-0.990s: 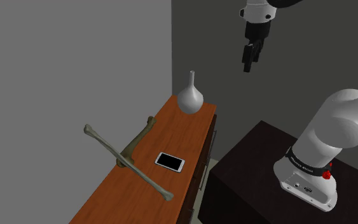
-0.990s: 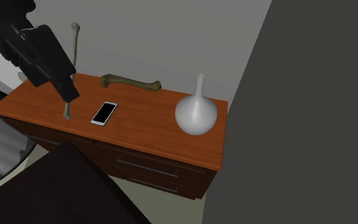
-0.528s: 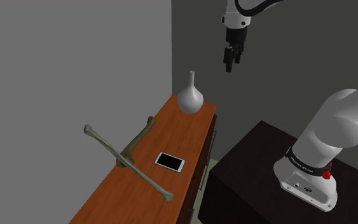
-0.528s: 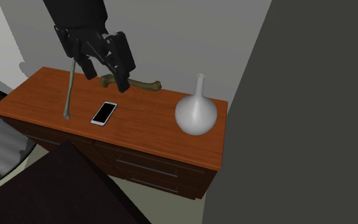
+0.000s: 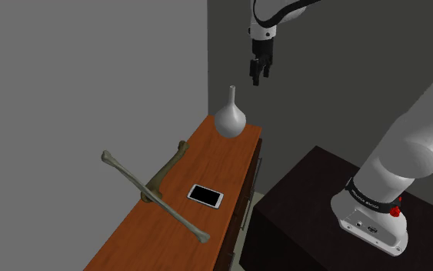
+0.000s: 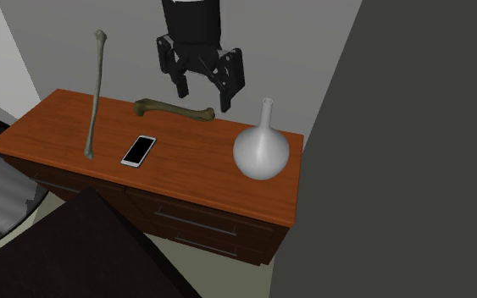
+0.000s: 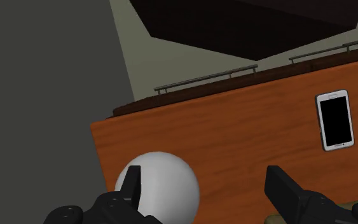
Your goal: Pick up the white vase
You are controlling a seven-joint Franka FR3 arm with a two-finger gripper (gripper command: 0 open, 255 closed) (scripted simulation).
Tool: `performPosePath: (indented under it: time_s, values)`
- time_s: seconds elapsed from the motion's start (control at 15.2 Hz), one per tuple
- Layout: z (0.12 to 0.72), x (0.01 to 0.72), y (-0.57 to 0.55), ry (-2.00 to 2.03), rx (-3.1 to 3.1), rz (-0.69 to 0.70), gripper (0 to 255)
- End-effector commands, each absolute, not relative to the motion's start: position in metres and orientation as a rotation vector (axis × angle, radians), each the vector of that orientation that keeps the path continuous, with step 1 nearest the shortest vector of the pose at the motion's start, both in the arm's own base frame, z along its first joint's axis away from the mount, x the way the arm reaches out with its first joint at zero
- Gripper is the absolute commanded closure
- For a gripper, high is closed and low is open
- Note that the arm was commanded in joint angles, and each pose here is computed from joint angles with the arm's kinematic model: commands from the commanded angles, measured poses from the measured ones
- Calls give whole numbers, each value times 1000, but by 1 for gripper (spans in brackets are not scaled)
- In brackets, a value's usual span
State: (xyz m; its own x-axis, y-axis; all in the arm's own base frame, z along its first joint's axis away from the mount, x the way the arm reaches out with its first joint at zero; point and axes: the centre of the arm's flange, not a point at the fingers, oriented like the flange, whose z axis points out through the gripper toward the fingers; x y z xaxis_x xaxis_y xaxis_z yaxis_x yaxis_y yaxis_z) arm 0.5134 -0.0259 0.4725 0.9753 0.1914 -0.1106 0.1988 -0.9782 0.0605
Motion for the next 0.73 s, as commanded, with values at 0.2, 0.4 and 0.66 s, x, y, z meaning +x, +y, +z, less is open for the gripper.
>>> performPosePath:
  time_s: [0.2,0.4,0.66]
  values:
    - [447,572,-38,318,3069,-170,0]
    - [432,609,-45,327,3081,-176,0]
    - [411,658,-54,340,3095,-183,0]
